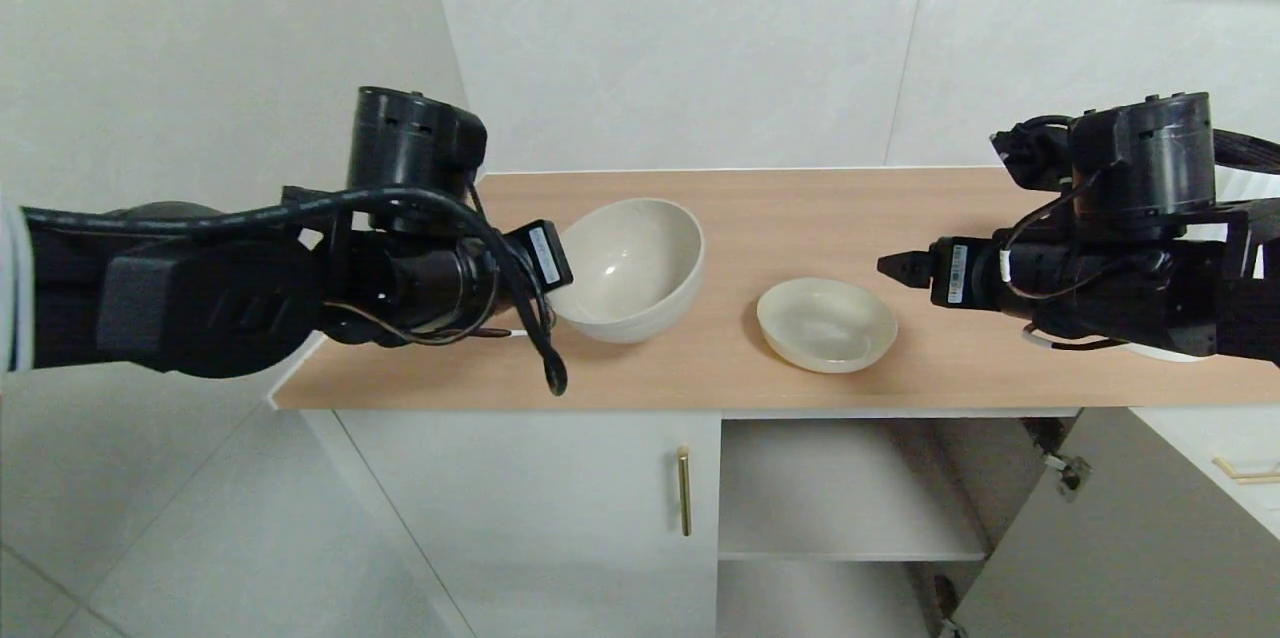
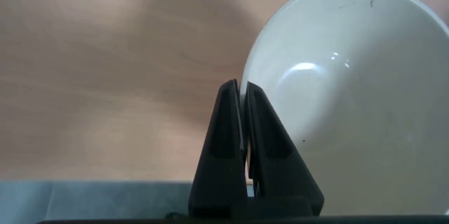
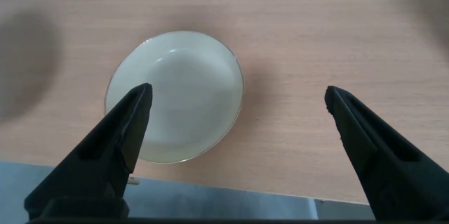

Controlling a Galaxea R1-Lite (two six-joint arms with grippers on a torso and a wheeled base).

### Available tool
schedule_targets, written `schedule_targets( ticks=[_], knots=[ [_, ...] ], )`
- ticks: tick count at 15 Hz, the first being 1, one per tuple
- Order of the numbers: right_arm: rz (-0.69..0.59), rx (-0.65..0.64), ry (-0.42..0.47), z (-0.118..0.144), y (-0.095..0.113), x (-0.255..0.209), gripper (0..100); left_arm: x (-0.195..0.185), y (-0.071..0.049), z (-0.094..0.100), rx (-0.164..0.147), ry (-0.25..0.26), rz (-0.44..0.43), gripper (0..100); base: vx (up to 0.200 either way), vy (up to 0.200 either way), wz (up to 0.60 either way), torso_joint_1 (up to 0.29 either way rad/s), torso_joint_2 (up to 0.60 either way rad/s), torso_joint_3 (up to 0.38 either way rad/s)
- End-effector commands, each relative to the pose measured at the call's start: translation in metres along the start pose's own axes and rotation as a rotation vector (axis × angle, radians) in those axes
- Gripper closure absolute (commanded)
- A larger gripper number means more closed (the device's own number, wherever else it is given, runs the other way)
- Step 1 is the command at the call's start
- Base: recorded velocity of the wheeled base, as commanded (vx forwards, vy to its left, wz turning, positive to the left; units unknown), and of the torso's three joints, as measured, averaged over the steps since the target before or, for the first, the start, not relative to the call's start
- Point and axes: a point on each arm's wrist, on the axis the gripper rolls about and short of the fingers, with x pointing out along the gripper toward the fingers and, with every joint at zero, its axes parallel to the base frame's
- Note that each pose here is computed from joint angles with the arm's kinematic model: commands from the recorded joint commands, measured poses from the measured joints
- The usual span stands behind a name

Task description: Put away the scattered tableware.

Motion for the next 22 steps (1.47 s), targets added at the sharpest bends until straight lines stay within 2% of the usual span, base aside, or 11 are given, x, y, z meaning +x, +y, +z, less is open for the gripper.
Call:
schedule_targets(
  ticks=[1,3,7,16,17,20,22],
  knots=[
    [-0.01,-0.011,0.034,-0.008,0.002,0.012,0,-0.032,-0.001,0.014,-0.014,-0.059,-0.042,100,0.0,0.0,0.0,0.0,0.0,0.0],
    [-0.054,-0.029,0.085,-0.022,0.004,0.035,0,-0.045,0.0,0.019,-0.021,-0.083,-0.058,100,0.0,0.0,0.0,0.0,0.0,0.0],
    [-0.118,-0.043,0.123,-0.036,0.005,0.063,0,-0.044,0.001,0.017,-0.017,-0.075,-0.054,100,0.0,0.0,0.0,0.0,0.0,0.0],
    [-0.12,-0.023,0.129,-0.044,0.008,0.077,0,-0.044,0.001,0.016,-0.016,-0.074,-0.056,100,0.0,0.0,0.0,0.0,0.0,0.0],
    [-0.119,-0.024,0.132,-0.045,0.008,0.078,100,-0.044,0.001,0.016,-0.016,-0.073,-0.055,100,0.0,0.0,0.0,0.0,0.0,0.0],
    [-0.111,-0.015,0.125,-0.042,0.009,0.076,100,-0.043,0.001,0.016,-0.016,-0.072,-0.054,100,0.0,0.0,0.0,0.0,0.0,0.0],
    [-0.07,0.069,0.033,-0.014,0.008,0.044,100,-0.046,0.0,0.017,-0.019,-0.078,-0.058,100,0.0,0.0,0.0,0.0,0.0,0.0]
  ],
)
